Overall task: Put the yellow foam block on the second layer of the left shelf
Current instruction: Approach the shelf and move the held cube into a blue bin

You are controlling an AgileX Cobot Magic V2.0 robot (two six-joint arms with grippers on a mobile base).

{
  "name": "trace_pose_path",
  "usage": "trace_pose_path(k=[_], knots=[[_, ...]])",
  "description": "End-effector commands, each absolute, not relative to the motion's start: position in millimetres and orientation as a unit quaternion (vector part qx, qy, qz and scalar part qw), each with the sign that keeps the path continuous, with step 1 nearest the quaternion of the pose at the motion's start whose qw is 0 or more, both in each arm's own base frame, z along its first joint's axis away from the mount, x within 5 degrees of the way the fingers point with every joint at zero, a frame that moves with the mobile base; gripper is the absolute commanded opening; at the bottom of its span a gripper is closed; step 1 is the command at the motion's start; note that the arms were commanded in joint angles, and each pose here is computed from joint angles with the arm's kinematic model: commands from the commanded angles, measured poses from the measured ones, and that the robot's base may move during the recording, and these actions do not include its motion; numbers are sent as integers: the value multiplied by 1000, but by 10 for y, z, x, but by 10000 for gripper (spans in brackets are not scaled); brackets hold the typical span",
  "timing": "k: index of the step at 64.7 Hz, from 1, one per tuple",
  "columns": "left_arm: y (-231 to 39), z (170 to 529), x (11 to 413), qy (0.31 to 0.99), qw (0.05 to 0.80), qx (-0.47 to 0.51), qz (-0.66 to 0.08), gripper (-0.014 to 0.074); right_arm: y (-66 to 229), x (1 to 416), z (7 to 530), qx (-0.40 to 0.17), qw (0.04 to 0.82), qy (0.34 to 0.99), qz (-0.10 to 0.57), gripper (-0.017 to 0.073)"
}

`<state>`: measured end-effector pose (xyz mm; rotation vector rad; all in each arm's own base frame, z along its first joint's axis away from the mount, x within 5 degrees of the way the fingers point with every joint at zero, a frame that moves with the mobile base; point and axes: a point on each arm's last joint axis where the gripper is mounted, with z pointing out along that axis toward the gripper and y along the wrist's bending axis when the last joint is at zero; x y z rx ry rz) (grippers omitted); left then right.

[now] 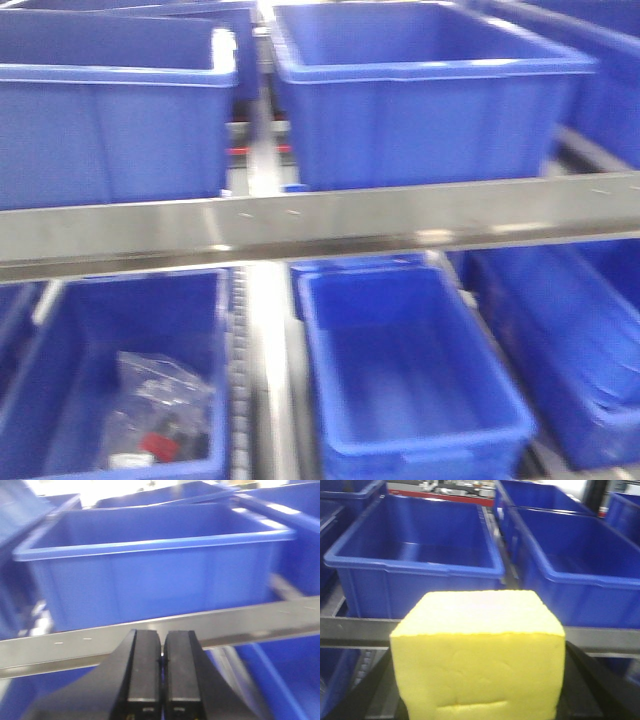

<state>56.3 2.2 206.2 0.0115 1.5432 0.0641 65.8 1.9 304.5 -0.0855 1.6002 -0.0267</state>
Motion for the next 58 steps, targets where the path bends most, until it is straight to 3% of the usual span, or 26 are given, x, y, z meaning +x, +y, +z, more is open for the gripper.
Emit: trace_pose_path(k=[1,58], knots=[[7,2080,552,668,744,8,20,136,18,654,3218,-40,734,678,-19,463],[7,2080,552,668,744,8,20,136,18,654,3218,-40,734,678,-19,463]])
